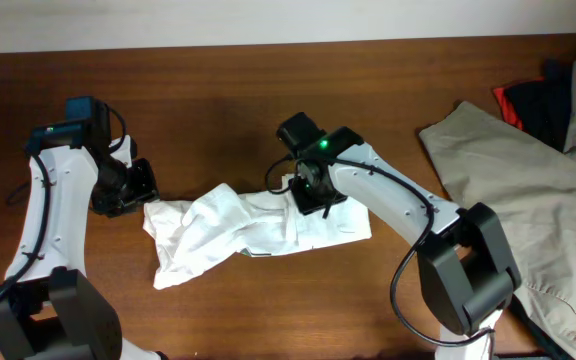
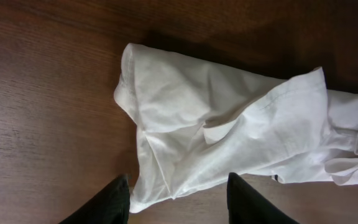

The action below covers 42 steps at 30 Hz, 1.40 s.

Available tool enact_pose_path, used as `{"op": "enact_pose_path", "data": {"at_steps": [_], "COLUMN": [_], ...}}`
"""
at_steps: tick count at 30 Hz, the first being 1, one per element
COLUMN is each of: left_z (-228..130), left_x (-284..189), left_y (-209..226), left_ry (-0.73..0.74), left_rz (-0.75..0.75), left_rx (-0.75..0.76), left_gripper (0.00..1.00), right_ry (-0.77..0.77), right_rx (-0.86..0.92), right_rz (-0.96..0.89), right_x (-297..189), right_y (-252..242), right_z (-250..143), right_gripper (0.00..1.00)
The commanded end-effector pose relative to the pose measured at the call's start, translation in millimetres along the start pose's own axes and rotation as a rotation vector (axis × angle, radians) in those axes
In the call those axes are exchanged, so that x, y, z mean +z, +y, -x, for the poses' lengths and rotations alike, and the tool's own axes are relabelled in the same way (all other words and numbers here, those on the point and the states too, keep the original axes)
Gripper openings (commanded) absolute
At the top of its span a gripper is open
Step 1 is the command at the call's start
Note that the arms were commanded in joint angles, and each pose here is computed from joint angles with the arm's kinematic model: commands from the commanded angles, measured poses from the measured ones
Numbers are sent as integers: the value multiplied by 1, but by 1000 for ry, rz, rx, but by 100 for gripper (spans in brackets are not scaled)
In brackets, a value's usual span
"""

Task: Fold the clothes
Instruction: 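Fold the right end of the strip leftward over the middle with the right gripper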

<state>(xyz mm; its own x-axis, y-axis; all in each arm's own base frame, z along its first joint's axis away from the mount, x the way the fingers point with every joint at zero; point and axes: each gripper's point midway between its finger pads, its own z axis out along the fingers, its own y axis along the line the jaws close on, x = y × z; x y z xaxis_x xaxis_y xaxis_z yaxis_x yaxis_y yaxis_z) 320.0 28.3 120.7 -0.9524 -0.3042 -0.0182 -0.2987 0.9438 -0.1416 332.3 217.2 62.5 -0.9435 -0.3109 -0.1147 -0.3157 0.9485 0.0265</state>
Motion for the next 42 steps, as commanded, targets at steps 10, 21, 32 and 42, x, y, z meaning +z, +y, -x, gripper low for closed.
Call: {"op": "enact_pose_path", "data": {"at_steps": [10, 21, 32, 42], "left_z": [-5, -5, -7, -21], "left_x": [4, 4, 4, 64], "left_y": [1, 1, 1, 24], "left_ry": [0, 3, 9, 16], "left_rz": [3, 4, 5, 78], "left_rx": [14, 14, 13, 12], "left_gripper": [57, 57, 66, 94], "right_ry": [-30, 201, 242, 119], "right_rx": [-33, -43, -247, 210], "right_rz": [67, 14, 296, 35], "right_x": [15, 38, 20, -66], "right_y": [30, 24, 64, -68], "right_z": [8, -42, -54, -44], "right_gripper": [68, 4, 22, 99]}}
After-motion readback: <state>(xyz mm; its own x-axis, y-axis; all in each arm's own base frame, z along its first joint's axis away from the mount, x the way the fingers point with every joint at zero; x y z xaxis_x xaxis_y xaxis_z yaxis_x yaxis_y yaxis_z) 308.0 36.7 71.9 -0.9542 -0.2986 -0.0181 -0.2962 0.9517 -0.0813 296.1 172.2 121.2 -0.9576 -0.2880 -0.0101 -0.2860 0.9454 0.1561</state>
